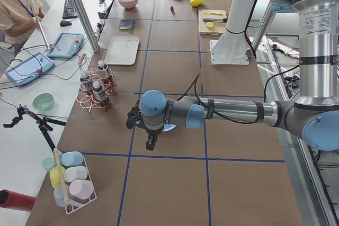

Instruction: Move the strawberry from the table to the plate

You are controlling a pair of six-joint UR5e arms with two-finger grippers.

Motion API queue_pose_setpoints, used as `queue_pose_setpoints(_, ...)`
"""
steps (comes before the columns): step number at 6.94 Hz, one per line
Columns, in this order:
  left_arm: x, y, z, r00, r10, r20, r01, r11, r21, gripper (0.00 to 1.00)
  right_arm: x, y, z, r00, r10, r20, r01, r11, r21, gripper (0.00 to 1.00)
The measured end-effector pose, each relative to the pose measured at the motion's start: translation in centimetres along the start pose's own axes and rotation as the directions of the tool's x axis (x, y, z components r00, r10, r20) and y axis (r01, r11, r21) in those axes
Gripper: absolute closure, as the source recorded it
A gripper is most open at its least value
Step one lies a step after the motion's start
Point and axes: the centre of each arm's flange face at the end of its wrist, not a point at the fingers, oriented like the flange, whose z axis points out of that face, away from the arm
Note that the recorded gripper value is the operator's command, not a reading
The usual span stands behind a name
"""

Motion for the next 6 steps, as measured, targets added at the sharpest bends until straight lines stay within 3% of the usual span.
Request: queue_pose_setpoints(6, 1.12, 0.77, -0.47, 0.996, 0.09, -0.023, -0.09, 0.995, 0.037, 0.0, 0.21, 0.0, 0.13, 1.0, 0.012, 0.005, -0.012, 1.0, -0.002, 0.0)
